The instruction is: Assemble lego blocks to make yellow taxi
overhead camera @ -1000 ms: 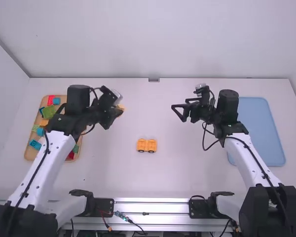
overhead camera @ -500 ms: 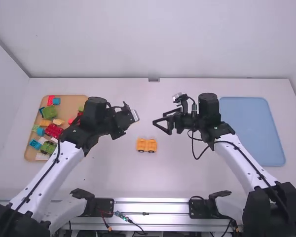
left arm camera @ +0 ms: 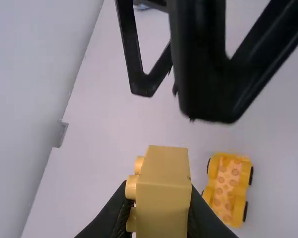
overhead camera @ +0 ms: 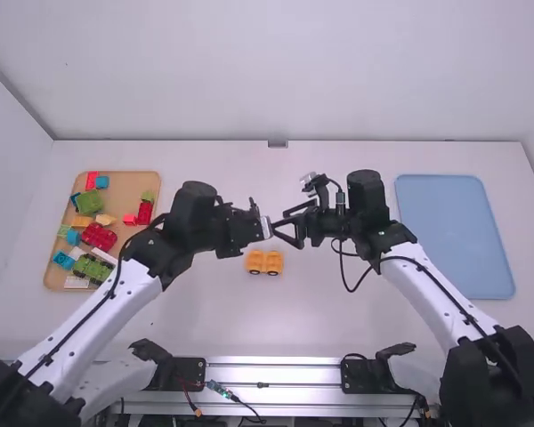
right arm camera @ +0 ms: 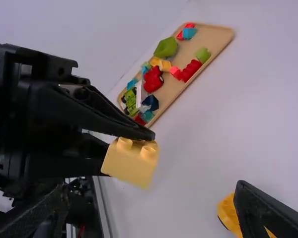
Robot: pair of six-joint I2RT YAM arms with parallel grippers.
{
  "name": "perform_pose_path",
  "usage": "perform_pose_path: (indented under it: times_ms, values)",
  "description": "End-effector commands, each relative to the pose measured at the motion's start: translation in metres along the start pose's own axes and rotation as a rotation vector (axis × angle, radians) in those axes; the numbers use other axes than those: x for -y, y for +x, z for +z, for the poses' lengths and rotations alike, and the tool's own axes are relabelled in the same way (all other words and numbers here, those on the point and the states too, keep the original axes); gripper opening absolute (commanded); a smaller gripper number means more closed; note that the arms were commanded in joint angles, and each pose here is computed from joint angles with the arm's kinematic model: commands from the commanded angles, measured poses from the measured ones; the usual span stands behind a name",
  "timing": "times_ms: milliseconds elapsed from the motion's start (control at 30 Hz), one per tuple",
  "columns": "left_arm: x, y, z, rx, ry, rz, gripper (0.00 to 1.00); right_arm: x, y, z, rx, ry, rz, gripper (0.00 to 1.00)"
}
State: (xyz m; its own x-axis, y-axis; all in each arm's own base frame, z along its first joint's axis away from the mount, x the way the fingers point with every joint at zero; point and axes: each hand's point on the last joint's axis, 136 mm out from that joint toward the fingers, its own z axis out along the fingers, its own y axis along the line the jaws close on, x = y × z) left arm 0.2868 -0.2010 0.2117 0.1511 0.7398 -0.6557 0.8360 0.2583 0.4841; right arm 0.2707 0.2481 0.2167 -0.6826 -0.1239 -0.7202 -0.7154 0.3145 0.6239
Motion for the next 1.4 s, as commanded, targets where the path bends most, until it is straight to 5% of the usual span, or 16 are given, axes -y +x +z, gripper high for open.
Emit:
perform_pose_path:
  times_ms: [0, 700, 1000, 1367]
  values:
    - [0.005, -0.005, -0.001, 0.012, -0.005, 0.033, 0.02, -0.010, -0.010, 0.000, 0.007, -0.037, -0.026, 0.88]
    - [0.008, -0.018, 0.009, 0.040, -0.015, 0.062, 0.03, -0.012, -0.006, 0.012, -0.008, -0.003, -0.009, 0.75]
    - [0.015, -0.025, 0.011, 0.039, -0.015, 0.091, 0.03, -0.011, -0.006, 0.012, -0.007, -0.002, 0.000, 0.51]
    - [0.006, -0.022, 0.012, -0.008, -0.083, 0.071, 0.03, -0.012, -0.005, 0.011, -0.012, -0.008, 0.006, 0.51]
